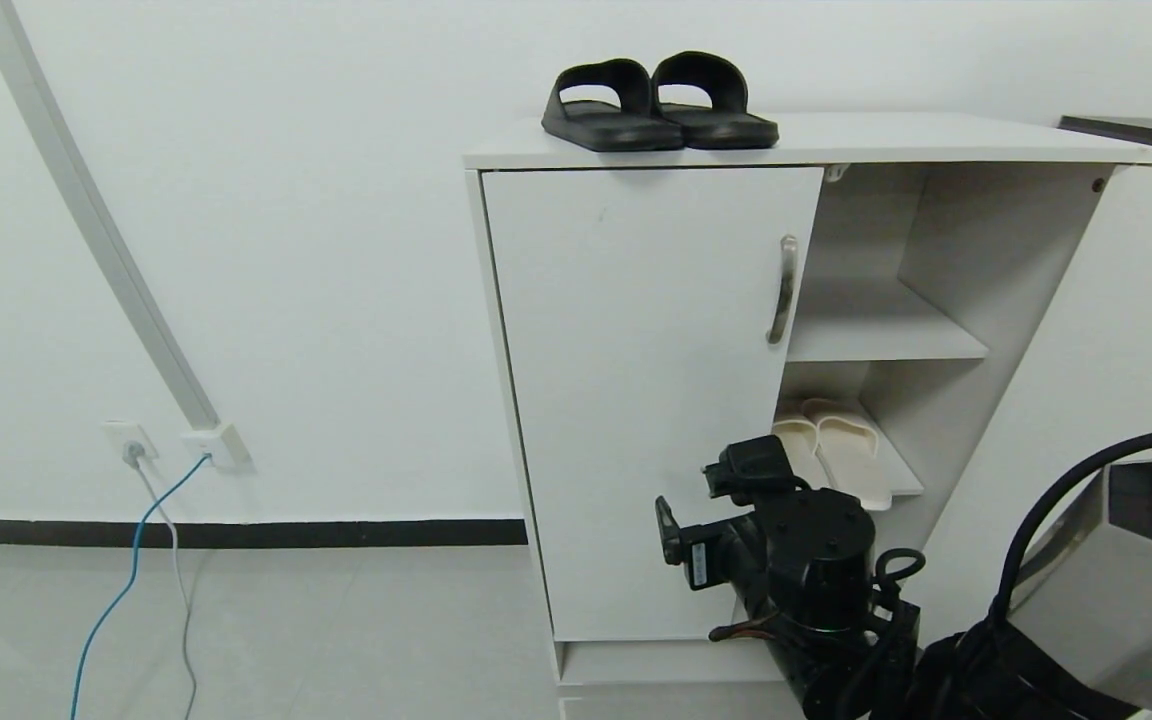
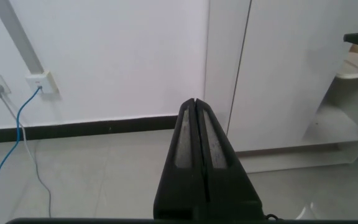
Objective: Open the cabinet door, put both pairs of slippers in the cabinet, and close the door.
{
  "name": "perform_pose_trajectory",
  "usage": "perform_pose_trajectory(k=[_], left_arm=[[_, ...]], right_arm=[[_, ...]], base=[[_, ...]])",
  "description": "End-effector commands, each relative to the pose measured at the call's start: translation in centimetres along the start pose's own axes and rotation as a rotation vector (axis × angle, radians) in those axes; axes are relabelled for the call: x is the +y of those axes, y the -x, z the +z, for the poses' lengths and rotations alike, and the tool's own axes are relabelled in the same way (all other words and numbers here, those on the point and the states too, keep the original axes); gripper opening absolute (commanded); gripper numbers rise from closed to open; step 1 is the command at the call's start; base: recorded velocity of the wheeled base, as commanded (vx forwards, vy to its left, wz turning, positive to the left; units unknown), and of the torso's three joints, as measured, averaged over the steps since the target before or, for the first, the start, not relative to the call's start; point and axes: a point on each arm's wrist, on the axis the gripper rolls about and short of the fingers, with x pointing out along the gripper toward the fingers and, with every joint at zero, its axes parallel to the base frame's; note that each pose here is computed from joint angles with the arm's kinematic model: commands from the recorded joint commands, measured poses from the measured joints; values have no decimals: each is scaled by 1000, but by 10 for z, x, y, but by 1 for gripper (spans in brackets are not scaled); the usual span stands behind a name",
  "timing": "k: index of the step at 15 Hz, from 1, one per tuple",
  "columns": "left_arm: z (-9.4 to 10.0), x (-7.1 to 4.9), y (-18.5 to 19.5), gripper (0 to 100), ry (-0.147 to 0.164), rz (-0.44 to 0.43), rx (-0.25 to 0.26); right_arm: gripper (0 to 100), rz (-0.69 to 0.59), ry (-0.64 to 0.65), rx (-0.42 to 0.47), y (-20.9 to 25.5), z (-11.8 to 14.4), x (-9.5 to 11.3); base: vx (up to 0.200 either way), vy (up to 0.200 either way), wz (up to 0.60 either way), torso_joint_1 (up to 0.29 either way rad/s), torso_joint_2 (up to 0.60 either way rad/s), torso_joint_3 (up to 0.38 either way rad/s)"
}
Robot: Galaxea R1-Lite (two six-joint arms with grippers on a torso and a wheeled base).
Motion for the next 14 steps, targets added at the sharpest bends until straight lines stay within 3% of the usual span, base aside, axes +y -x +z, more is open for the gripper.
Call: perform_pose_trajectory(k=[1,8,14], left_arm=[[0,0,0,0,0,0,1],[0,0,0,0,0,0,1],[0,0,0,0,0,0,1]], right_arm=[[100,2,0,-1,0,0,1],[100,2,6,1,1,-1,1],[100,3,4,1,1,-1,1]], base=[[0,0,0,0,0,0],[0,0,0,1,-21,-23],[0,0,0,28,-373,-343]])
